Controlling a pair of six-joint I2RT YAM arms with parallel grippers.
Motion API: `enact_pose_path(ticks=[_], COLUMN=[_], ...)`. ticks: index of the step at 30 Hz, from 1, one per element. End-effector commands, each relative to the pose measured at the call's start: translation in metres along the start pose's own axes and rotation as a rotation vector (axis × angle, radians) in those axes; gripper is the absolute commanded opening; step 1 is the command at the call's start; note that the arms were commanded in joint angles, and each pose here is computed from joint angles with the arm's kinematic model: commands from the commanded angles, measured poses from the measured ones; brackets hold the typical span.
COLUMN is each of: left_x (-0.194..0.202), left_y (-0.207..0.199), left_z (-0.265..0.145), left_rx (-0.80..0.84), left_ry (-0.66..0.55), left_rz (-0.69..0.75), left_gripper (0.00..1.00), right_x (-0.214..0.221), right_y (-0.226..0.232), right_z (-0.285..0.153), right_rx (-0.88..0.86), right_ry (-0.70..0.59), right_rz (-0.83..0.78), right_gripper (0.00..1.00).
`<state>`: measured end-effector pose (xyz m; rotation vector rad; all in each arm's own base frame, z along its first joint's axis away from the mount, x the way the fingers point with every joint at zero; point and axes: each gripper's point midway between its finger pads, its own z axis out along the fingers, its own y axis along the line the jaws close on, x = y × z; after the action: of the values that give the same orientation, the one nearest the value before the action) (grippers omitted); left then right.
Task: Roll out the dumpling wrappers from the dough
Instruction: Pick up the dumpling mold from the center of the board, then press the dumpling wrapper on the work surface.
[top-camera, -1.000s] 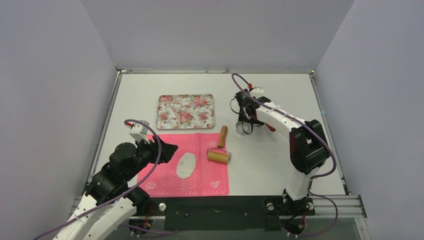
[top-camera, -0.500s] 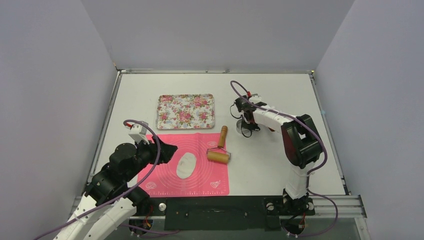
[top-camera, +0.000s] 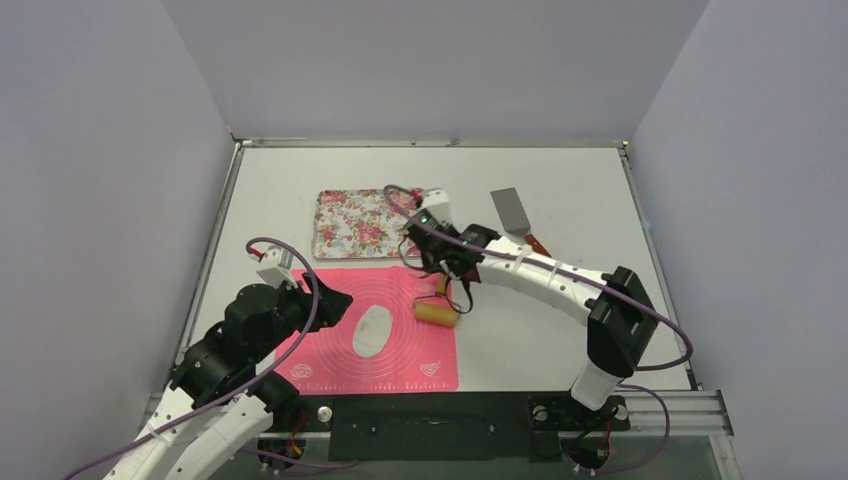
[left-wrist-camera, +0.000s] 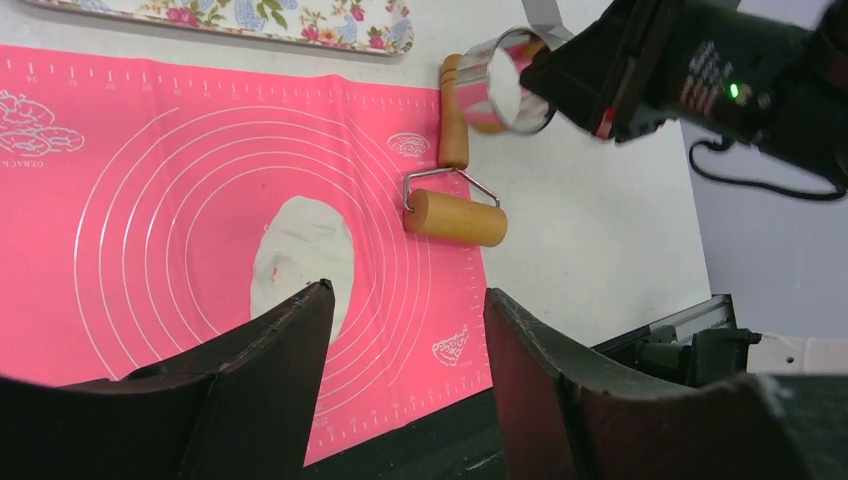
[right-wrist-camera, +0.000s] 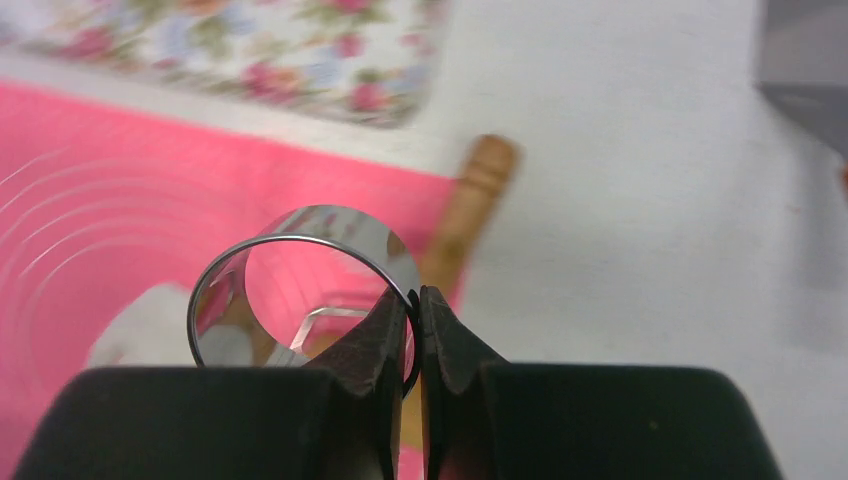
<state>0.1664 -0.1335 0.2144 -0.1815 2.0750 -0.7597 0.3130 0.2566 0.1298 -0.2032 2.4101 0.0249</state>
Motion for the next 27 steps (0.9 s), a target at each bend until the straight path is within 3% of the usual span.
enact_pose_path(ticks=[1, 10, 20, 27], left_x=[0.004, 0.042, 0.078, 0.092], left_y=[0.002, 0.035, 0.068, 0.069], left_z=[0.006, 0.037, 0.066, 0.083], left_rx=[-0.033, -0.179, -0.327, -0.285], left_ry=[0.022, 0.119, 0.196, 0.201], left_rz=[-0.064, -0.142, -0.194, -0.225], left_gripper=[0.55, 0.53, 0.42, 0.38], right_x=[0.027, 0.045, 0.084, 0.098], right_y=[0.092, 0.184, 0.191, 0.19], right_z=[-0.034, -0.036, -0.013, -0.01], right_rx=[-0.172, -0.348, -0.375, -0.404], right_ry=[-0.006, -0.013, 0.055, 0.077], right_rz=[-0.242, -0.332, -0.388, -0.396], right_gripper=[0.0, 0.0, 0.0, 0.0])
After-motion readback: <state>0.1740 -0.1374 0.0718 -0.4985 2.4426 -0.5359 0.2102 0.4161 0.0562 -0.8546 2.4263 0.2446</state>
